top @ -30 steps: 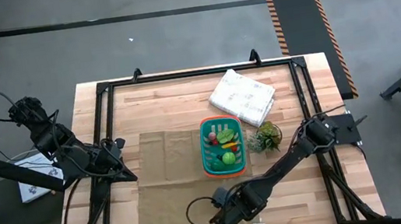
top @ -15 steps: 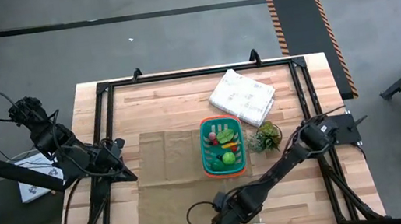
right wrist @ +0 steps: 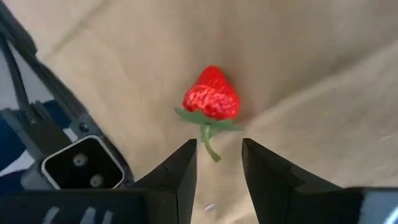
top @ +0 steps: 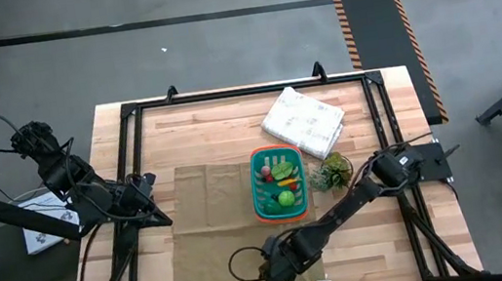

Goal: Pick and placing Produce into tupperware
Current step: Put the red strawberry into the basket

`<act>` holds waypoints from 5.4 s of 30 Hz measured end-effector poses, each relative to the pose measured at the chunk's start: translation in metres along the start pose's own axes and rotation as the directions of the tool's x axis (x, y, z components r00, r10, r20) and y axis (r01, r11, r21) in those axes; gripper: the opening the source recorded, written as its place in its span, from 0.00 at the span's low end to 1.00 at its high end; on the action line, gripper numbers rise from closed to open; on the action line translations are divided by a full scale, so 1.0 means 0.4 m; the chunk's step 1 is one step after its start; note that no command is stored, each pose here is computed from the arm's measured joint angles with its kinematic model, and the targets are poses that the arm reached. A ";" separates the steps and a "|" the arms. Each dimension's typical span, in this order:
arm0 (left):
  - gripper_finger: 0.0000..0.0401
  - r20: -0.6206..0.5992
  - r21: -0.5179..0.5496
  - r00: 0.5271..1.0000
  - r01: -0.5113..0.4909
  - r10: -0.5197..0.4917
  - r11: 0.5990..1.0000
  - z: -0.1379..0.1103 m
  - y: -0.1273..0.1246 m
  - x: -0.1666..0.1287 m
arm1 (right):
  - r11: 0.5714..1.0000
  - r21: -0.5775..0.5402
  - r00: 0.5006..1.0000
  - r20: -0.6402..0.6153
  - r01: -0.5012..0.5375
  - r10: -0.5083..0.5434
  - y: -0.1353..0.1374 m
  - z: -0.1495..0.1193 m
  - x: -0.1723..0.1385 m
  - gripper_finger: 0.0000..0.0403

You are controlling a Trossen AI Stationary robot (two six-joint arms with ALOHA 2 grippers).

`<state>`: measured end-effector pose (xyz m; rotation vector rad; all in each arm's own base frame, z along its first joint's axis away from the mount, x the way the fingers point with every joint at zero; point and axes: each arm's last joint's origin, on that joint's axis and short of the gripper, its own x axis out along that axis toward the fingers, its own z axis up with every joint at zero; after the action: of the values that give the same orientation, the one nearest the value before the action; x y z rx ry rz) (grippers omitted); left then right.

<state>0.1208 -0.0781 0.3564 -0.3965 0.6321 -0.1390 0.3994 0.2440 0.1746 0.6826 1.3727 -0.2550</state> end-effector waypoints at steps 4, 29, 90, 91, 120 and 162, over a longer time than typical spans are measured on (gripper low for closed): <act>0.00 0.000 0.000 1.000 0.000 0.000 1.000 0.000 0.000 0.000 | 1.000 -0.020 1.000 -0.023 -0.021 0.020 0.004 0.001 0.017 0.29; 0.00 -0.005 0.001 1.000 -0.004 0.004 1.000 -0.001 0.001 0.000 | 1.000 -0.019 1.000 -0.016 -0.024 0.024 0.001 0.012 0.021 0.18; 0.00 -0.020 0.009 1.000 -0.024 0.024 1.000 -0.006 0.005 -0.001 | 0.999 -0.016 0.998 -0.025 -0.050 0.049 0.004 0.019 0.049 0.00; 0.00 -0.020 0.009 1.000 -0.023 0.024 1.000 -0.006 0.005 -0.001 | 0.999 -0.015 0.998 -0.025 -0.051 0.050 0.004 0.019 0.049 0.00; 0.00 -0.019 0.043 1.000 -0.024 0.025 0.999 -0.005 0.005 -0.001 | 0.994 -0.024 0.961 0.253 -0.106 0.109 0.057 0.124 -0.095 0.00; 0.00 -0.024 0.115 0.999 -0.026 0.029 0.993 -0.006 0.005 0.001 | 0.935 0.276 0.837 0.438 0.222 -0.328 -0.062 0.107 -0.428 0.00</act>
<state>0.1197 -0.0771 0.3535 -0.2750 0.6514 -0.1538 0.3852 0.1624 0.3321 0.5448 0.9637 -0.7666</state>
